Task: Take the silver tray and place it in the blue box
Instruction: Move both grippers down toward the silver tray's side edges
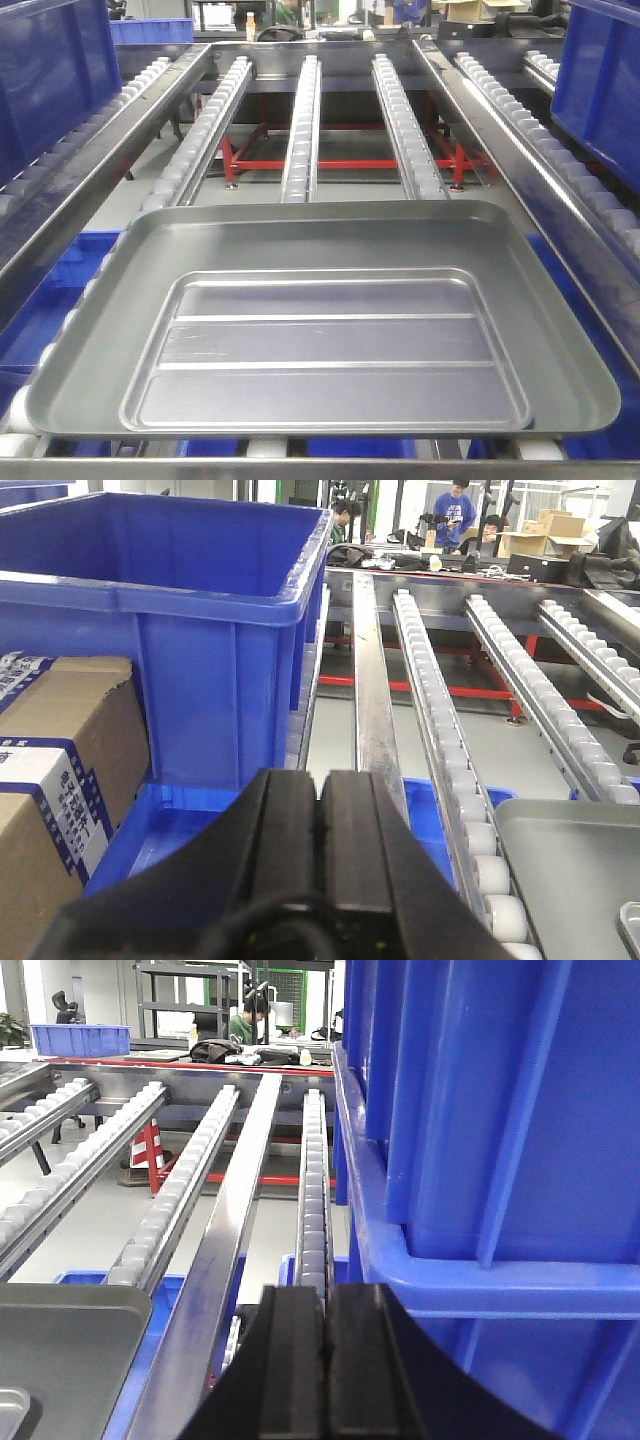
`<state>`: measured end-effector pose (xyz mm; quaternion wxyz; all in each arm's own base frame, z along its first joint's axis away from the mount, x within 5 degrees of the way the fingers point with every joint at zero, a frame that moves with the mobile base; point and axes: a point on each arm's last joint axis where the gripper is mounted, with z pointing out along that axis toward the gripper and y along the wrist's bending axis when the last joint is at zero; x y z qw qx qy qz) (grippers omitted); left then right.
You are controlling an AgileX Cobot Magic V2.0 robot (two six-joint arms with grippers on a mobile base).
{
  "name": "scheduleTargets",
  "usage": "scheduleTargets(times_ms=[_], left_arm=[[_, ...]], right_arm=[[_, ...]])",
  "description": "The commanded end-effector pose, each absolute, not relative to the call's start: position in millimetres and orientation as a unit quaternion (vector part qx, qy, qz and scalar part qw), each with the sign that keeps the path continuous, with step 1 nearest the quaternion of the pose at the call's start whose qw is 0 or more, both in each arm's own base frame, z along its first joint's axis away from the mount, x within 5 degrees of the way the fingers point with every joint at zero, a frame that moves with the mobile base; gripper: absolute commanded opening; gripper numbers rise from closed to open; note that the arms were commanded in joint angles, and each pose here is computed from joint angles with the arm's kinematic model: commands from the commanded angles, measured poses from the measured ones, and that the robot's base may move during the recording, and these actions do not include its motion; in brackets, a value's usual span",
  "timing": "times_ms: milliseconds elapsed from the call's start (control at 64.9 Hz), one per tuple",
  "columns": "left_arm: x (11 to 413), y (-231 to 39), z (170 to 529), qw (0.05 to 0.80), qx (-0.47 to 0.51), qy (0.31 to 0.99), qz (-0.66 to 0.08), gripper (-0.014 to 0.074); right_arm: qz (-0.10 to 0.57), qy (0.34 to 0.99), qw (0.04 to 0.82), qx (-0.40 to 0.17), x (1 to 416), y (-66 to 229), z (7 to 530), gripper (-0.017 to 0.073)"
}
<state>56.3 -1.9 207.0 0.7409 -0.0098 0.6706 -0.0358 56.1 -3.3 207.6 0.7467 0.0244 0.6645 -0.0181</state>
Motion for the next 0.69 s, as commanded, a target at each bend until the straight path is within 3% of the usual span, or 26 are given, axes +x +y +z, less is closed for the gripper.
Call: scheduleTargets(times_ms=[0,678], left_arm=[[53.6,-2.0,216.2,0.774,-0.011,0.632,-0.043,-0.0095],[53.6,-2.0,216.2,0.774,-0.011,0.632,-0.043,-0.0095]], right_arm=[[-0.021,0.625,0.78,0.02,53.3,-2.7,215.7,0.005],[-0.02,0.619,0.785,0.019,53.0,-2.6,217.2,0.005]])
